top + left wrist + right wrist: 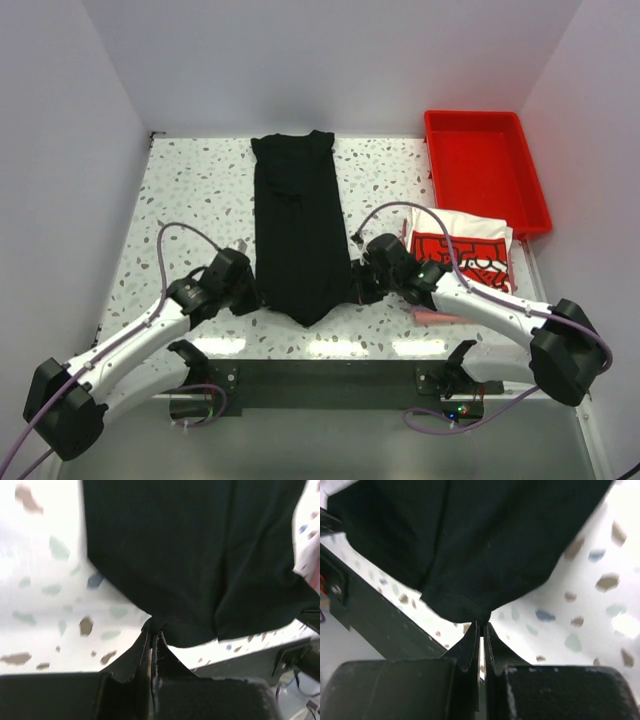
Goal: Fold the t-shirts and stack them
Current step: Fold the tshirt
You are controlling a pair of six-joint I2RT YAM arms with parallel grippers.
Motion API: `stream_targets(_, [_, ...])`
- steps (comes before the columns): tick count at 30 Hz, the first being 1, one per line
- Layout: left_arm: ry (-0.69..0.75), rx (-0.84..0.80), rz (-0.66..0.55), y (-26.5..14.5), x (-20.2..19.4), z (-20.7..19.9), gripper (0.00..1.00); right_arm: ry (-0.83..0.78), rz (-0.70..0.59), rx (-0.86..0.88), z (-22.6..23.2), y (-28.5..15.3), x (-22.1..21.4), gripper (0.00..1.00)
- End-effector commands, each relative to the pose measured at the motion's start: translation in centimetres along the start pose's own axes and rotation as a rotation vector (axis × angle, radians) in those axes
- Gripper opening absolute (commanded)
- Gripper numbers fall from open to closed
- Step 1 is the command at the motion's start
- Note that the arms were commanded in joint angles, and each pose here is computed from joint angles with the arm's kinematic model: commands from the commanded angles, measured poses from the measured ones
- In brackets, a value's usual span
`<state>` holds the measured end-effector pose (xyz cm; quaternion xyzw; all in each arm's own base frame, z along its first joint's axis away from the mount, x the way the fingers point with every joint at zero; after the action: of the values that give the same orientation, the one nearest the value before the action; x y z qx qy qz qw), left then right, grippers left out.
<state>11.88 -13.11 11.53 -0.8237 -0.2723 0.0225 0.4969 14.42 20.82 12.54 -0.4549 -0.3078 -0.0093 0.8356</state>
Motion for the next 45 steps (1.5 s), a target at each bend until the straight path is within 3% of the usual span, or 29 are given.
stream_targets(1, [0.056, -0.031, -0.160, -0.5, 3.7, -3.8, 0.00, -0.045, -0.136, -0.077, 0.0, -0.6, 4.9, 0.00])
stream_targets(5, [0.076, -0.035, -0.218, 0.2, 7.0, -6.8, 0.00, -0.064, -0.212, -0.116, -0.1, -0.8, 9.4, 0.00])
stream_targets(12, [0.033, -0.096, -0.354, 0.9, 15.0, -8.7, 0.00, -0.017, -0.301, -0.133, -1.9, 0.2, 16.1, 0.00])
stream_targets(20, [0.068, -0.058, -0.406, 3.5, 20.6, -10.5, 0.00, -0.010, -0.338, -0.138, -4.4, 1.6, 21.8, 0.00])
stream_targets(34, [0.061, -0.016, -0.442, 5.7, 26.7, -10.7, 0.00, -0.047, -0.325, -0.154, -8.1, 5.0, 26.5, 0.00])
stream_targets(45, [0.072, 0.027, -0.385, 9.1, 28.0, -9.9, 0.00, -0.010, -0.290, -0.159, -10.3, 7.6, 26.7, 0.00])
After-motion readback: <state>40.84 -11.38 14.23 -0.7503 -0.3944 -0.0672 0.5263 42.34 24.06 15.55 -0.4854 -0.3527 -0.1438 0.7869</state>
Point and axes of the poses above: each gripper's point midway between its finger pads, its own y axis out along the fingers, its own z axis along the line the jaws close on, x = y × z, the point moved 7 cm from there along -y, back along the fingers, and after that the axes turned 8 degrees about -y, right-handed, at the moved point
